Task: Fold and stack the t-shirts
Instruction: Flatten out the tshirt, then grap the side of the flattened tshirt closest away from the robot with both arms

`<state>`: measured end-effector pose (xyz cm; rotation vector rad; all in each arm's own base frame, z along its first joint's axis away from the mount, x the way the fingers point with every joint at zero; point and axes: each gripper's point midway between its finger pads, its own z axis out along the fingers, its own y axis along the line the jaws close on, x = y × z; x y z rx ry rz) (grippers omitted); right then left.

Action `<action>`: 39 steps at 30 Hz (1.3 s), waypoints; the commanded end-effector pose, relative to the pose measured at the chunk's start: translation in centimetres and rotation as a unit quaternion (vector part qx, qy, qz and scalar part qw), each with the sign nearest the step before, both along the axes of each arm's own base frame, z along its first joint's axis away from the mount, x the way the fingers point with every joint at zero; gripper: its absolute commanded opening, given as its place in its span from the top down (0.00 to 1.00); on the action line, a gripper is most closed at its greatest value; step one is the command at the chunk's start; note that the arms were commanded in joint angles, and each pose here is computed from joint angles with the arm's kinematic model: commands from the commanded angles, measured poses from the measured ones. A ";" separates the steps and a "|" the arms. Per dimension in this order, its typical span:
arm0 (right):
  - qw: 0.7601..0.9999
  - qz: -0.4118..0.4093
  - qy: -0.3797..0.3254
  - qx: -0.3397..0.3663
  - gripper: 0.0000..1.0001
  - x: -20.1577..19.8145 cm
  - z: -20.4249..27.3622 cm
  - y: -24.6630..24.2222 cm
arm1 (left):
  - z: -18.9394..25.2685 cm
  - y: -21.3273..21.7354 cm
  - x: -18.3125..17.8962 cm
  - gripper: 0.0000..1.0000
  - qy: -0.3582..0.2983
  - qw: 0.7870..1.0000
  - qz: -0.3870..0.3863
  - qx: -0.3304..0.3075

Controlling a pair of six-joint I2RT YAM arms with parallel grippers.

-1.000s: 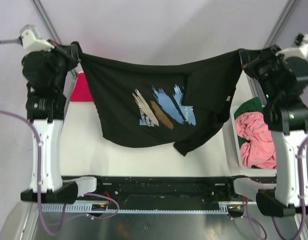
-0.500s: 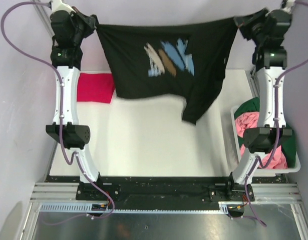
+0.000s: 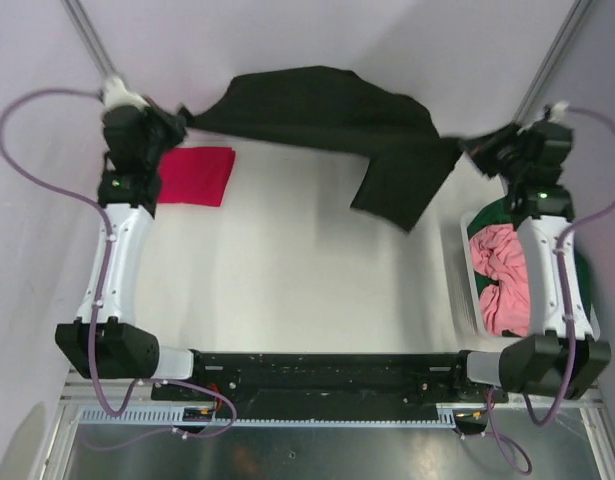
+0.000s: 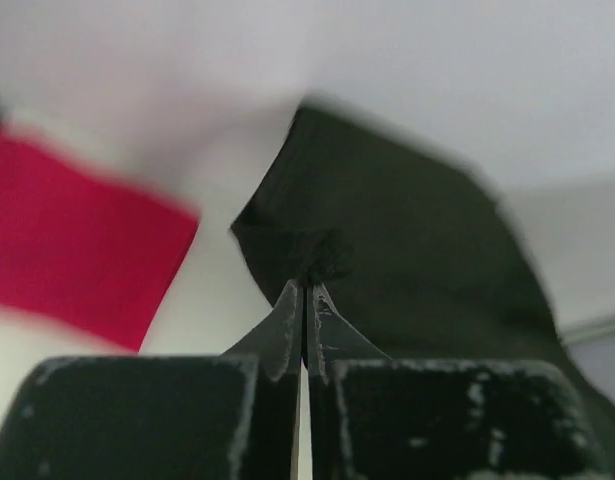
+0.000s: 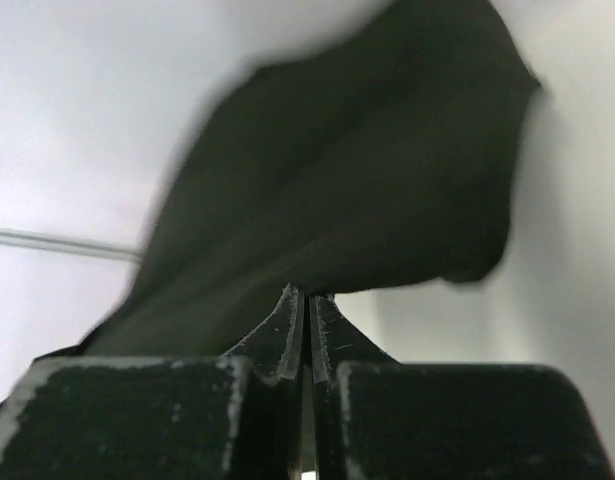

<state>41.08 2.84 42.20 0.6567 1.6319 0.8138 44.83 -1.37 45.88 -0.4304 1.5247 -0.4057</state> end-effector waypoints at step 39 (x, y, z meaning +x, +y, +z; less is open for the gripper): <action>0.825 0.192 0.477 -0.235 0.46 -29.6 -37.9 13.7 | -36.6 1.4 -9.3 1.00 0.413 0.909 0.057 -0.029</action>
